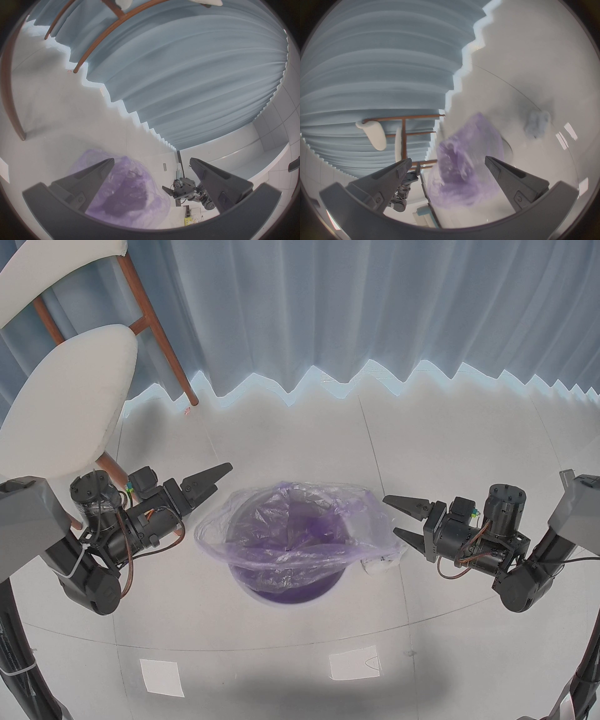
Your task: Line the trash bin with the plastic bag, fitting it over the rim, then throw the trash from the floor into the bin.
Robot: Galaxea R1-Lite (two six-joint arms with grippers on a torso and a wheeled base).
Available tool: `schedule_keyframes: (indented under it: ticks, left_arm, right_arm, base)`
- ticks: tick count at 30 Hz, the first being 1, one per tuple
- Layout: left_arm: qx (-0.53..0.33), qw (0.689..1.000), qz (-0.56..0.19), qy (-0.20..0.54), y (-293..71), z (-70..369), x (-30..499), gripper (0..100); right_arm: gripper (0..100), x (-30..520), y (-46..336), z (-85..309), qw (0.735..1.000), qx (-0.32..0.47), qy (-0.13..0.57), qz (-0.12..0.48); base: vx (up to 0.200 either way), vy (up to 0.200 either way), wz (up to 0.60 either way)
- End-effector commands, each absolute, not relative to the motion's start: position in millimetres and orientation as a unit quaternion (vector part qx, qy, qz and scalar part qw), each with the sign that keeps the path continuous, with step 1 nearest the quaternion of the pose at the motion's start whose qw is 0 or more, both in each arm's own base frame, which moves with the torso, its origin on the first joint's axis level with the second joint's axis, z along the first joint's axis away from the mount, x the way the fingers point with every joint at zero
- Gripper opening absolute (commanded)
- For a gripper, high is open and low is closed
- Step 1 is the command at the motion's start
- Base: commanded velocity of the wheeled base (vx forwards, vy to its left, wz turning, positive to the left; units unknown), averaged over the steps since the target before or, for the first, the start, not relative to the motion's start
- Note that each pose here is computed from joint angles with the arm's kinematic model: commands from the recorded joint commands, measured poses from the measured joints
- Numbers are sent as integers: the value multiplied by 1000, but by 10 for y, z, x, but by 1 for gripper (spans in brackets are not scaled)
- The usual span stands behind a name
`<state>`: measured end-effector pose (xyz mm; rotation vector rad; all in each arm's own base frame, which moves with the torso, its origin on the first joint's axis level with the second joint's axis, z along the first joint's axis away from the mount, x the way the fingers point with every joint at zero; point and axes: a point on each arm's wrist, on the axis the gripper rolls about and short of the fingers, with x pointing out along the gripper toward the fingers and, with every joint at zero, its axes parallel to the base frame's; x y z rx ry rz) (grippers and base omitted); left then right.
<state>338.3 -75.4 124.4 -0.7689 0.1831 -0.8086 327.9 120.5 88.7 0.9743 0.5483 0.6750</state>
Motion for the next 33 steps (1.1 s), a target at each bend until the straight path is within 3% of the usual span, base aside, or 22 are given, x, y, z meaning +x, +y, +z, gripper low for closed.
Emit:
schedule_keyframes:
  ticks: [1,8,14,19,24,33]
  left_arm:
    - [-348,835,-420,77,-701,1673,2998,100]
    - [-361,831,-395,150,-697,1710,2896,100]
    - [-293,871,-356,169,-742,1535,2937,100]
    - [-283,885,-300,215,-899,1323,3037,100]
    - [-309,876,-288,233,-920,1231,3157,100]
    - [-367,851,-277,255,-976,1161,3302,100]
  right_arm:
    - [100,3063,1147,1672,795,447,270,307]
    - [100,3033,1242,1472,804,402,322,298]
    - [100,3062,1235,1458,822,392,307,277]
    - [100,3060,1415,1350,810,390,330,287]
    - [100,3165,1550,1235,794,420,342,278]
    - [100,3272,1592,1188,787,457,307,277]
  base:
    - [-200,0,0]
    - [-114,0,0]
    - [0,0,0]
    - [0,0,0]
    - [0,0,0]
    - [0,0,0]
